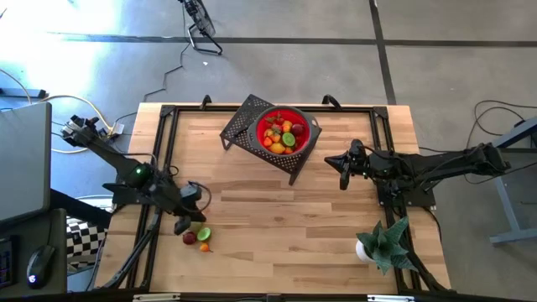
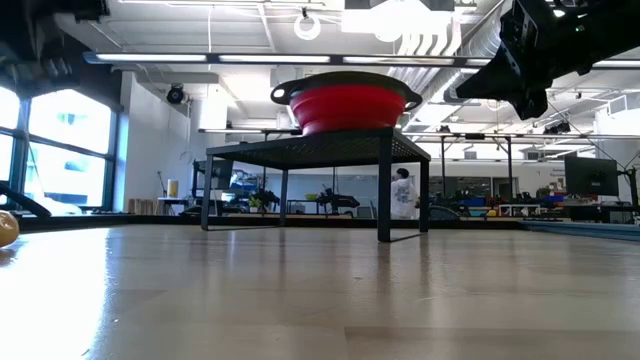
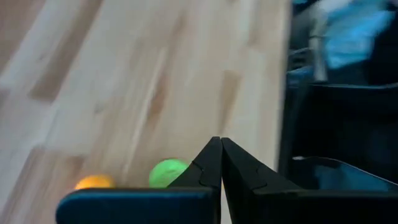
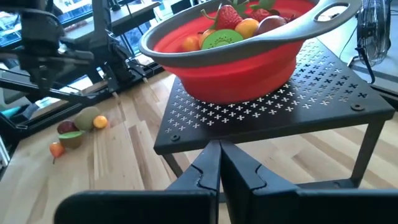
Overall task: Pick & Place Fruit
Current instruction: Put the kiwi into the strainer bowl on the shelf
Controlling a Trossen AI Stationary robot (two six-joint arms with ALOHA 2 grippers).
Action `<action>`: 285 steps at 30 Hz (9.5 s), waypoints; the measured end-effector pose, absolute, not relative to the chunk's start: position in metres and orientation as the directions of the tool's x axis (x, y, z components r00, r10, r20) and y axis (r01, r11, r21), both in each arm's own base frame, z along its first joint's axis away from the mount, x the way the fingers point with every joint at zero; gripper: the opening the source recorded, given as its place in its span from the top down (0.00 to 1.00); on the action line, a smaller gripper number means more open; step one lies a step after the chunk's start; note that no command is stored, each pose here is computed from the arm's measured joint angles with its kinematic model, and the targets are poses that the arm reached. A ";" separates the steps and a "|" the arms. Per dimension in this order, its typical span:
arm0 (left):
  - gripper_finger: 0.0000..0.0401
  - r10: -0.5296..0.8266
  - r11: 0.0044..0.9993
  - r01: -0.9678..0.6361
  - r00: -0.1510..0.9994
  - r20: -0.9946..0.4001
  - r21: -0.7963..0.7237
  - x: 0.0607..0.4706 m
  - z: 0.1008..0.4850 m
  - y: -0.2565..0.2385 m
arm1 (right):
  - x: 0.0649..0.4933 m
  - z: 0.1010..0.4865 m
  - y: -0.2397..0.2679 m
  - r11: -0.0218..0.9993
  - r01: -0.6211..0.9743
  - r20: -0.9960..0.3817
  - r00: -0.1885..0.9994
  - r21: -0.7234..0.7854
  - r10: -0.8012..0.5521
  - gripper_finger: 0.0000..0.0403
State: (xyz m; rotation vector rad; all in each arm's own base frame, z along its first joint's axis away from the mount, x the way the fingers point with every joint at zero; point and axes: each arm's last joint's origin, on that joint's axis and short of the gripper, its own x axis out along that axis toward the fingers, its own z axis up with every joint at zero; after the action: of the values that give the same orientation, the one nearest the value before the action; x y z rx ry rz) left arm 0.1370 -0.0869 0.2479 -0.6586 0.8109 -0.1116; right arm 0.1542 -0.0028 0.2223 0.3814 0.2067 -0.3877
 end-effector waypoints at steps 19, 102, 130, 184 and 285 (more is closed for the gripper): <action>1.00 -0.302 0.550 -0.750 0.232 -0.925 -0.368 0.149 0.222 -0.103 | 0.154 0.216 -0.004 0.843 0.471 -0.322 0.866 0.261 -0.383 0.99; 1.00 -0.010 0.650 -0.611 0.587 -0.810 -0.451 0.222 0.180 -0.135 | 0.184 0.186 -0.002 0.856 0.478 -0.450 0.819 0.195 -0.355 0.99; 1.00 0.118 0.938 -0.320 0.652 -0.749 -0.131 0.233 0.190 -0.117 | 0.185 0.188 -0.002 0.853 0.474 -0.429 0.832 0.217 -0.353 0.99; 0.28 -0.204 0.948 0.316 0.528 -0.825 -0.033 0.276 0.198 -0.085 | 0.187 0.190 0.000 0.866 0.434 -0.413 0.856 0.248 -0.311 0.99; 0.39 -0.237 0.971 0.154 0.638 -0.733 -0.181 0.311 0.168 -0.096 | 0.187 0.190 -0.001 0.866 0.435 -0.413 0.856 0.247 -0.312 0.99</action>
State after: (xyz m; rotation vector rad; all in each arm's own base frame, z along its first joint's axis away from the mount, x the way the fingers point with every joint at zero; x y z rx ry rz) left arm 0.3113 -0.0957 0.1676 -0.1050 0.8511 -0.2236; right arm 0.1871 -0.0005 0.1903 0.3418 0.3723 -0.4003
